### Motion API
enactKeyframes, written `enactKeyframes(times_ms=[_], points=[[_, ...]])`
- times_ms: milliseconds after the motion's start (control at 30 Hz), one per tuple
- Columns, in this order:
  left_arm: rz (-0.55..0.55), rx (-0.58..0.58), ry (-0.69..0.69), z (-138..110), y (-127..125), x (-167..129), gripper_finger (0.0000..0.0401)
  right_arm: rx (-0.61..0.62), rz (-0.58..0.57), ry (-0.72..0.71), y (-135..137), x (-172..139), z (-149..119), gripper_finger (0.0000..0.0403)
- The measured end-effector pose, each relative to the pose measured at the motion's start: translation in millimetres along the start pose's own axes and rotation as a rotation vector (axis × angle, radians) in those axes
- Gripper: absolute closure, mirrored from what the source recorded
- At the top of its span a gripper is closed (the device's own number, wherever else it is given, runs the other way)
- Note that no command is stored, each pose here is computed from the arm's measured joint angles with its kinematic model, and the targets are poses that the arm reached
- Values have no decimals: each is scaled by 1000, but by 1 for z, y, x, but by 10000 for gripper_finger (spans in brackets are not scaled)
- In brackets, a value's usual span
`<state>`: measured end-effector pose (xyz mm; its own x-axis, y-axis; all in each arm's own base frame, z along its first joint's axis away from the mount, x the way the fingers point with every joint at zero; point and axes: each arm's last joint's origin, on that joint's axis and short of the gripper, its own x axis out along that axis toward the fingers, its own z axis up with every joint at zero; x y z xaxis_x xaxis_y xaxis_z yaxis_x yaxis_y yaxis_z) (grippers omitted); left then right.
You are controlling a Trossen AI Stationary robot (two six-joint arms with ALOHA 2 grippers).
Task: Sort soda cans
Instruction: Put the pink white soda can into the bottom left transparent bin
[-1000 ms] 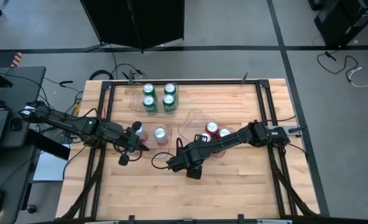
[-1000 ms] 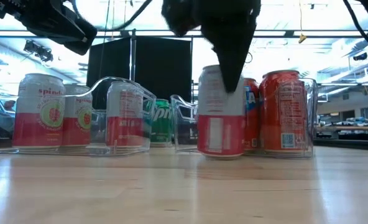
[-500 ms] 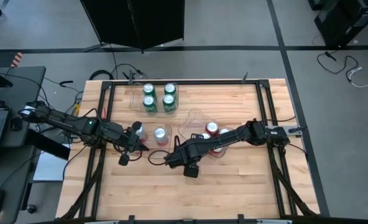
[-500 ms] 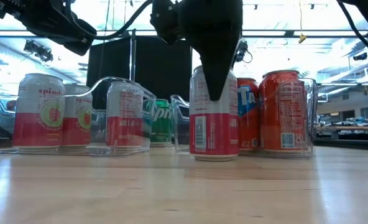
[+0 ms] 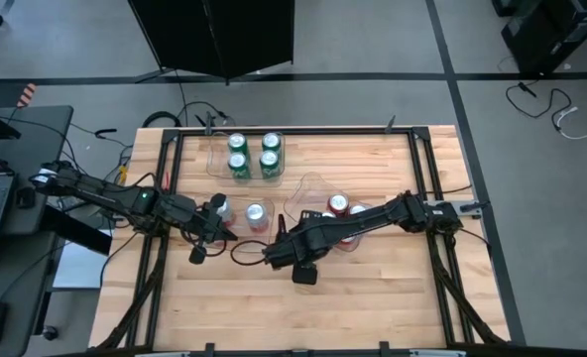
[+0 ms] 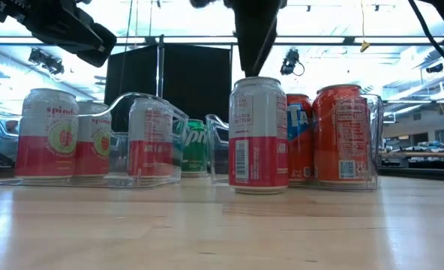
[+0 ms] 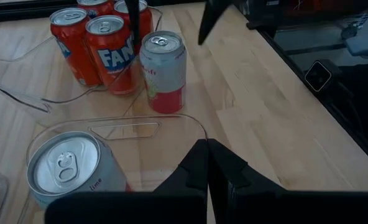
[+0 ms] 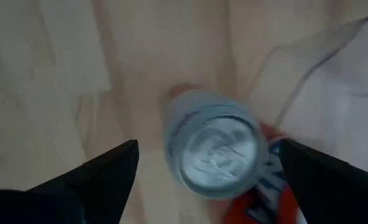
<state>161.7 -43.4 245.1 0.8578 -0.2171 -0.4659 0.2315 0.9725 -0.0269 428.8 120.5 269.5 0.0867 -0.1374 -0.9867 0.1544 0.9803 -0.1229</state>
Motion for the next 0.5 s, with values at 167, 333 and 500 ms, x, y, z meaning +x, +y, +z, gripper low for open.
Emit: enactKeyframes(times_ms=[167, 333, 500], points=[[0, -25, -1, 0, 0, 0, 396, -48, -62, -52, 4, -20, -14, 30], [-3, -130, -25, 2, 0, 0, 396, -101, -119, -102, 15, -42, -43, 30], [-4, -154, -29, 3, 0, 2, 398, -40, -221, -183, 24, -55, -88, 30]])
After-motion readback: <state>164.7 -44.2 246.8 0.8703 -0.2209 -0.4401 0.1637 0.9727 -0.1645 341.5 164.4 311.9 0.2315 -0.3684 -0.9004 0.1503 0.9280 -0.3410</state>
